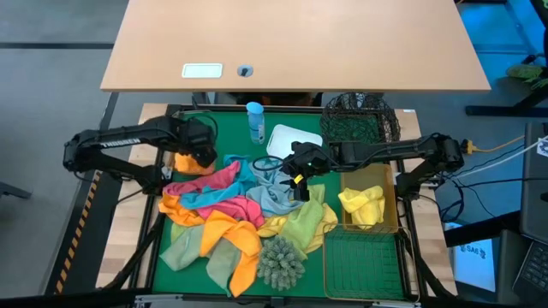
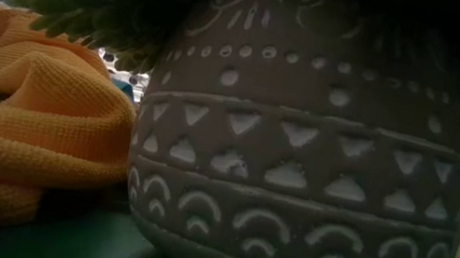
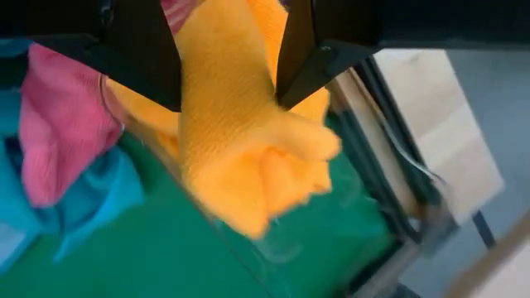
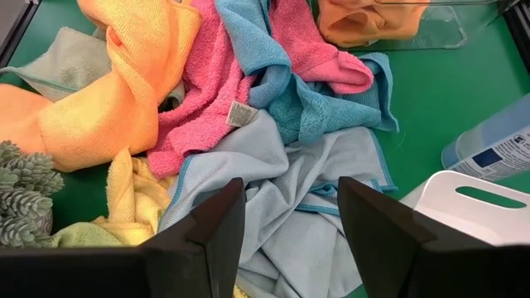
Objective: Sort microfiber towel by color & place in baskets
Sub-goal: Put the orange microfiber towel into the transparent bin, then put the blue microfiber towel into the circular wire basket
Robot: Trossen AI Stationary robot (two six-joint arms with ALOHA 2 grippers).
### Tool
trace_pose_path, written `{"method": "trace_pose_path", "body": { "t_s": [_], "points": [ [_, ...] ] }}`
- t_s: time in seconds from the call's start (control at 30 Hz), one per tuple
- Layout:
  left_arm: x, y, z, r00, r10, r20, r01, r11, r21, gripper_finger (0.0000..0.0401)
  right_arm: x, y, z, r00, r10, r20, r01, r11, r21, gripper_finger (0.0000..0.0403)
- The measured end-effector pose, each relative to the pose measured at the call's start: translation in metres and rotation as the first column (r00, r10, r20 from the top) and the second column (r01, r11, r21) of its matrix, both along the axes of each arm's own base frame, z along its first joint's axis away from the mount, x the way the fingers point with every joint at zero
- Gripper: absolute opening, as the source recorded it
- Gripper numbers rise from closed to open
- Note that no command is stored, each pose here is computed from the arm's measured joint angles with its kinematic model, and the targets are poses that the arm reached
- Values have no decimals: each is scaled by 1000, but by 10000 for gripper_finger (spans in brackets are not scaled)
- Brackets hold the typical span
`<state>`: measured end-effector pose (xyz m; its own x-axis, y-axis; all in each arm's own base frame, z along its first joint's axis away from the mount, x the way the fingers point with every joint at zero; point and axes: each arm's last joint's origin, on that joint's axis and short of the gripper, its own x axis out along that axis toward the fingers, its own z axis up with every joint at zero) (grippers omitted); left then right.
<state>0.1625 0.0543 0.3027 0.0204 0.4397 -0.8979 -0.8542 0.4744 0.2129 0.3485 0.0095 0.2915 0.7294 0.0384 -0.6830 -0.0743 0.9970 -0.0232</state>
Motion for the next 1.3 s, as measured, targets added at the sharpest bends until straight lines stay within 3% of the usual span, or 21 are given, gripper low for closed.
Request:
{"method": "trace_pose_path", "body": {
  "t_s": [0.37,0.53,0.67,0.83,1.13,1.3],
  "points": [
    [-9,19,66,994,-4,112,-14,988,152,186,0,0,0,1000,0,0,0,1000,0,193],
    [-6,16,76,979,-35,200,15,994,104,186,0,0,0,1000,0,0,0,1000,0,193],
    [4,4,67,959,-129,252,136,991,-12,186,0,0,0,1000,0,-1,0,1000,0,193],
    [23,-17,46,913,-253,322,297,950,-94,186,-1,0,-1,1000,0,-14,0,1000,0,193],
    [49,-50,2,811,-403,424,472,879,-67,186,-2,0,-2,1000,0,-27,0,1000,-1,193],
    [54,-63,-23,795,-399,458,484,871,-82,186,-2,0,-2,1000,0,-27,0,1000,-1,193]
  ]
}}
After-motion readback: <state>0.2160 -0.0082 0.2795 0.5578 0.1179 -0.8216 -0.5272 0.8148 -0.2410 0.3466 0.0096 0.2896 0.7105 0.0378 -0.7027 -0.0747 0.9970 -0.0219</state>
